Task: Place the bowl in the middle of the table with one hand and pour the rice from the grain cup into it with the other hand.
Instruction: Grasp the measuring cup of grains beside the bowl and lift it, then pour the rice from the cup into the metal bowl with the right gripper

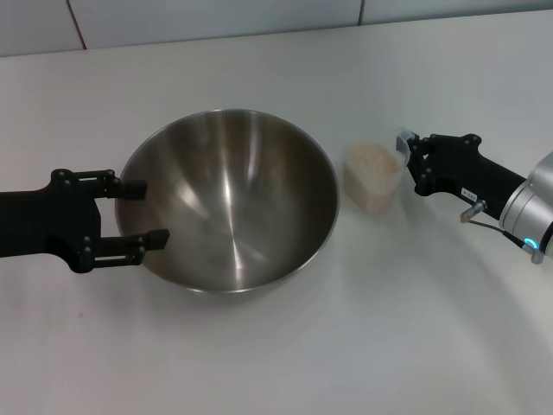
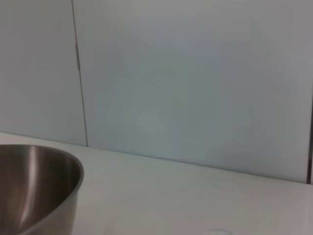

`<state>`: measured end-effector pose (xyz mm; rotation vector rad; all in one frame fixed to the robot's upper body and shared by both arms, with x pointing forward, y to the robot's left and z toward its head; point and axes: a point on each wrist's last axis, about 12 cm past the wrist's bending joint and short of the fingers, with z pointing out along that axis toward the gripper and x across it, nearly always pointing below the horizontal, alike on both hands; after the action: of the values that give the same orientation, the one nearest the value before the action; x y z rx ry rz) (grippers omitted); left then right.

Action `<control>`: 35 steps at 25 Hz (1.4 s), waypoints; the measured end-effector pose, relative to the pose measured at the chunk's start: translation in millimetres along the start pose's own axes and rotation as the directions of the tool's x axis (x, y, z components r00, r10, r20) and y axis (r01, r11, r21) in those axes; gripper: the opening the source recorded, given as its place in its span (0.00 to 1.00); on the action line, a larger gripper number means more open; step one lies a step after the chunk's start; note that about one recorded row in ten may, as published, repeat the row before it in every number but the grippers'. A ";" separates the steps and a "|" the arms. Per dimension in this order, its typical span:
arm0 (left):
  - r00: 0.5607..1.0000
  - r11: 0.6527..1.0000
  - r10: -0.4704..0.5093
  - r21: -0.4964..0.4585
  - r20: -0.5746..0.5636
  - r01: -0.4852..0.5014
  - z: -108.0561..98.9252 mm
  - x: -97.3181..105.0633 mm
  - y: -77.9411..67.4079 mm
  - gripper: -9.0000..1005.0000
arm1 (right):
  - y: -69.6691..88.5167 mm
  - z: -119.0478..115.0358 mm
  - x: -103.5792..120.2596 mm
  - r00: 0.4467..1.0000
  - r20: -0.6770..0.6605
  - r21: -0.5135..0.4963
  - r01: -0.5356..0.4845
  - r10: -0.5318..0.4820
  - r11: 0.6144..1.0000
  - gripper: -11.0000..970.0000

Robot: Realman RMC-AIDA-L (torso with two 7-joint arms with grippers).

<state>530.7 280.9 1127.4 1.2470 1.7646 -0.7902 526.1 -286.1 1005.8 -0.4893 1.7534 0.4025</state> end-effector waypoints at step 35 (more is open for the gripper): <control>0.999 1.000 0.021 0.004 -0.028 -0.021 1.6 -15.6 5.9 0.71 | 112.7 33.4 -52.7 -0.096 0.138 0.483 0.875 -0.986 -0.018 0.02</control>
<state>539.5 274.6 1140.2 1.2829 1.7702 -0.7673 505.1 -167.2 1050.7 -1.2381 0.5191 -0.7659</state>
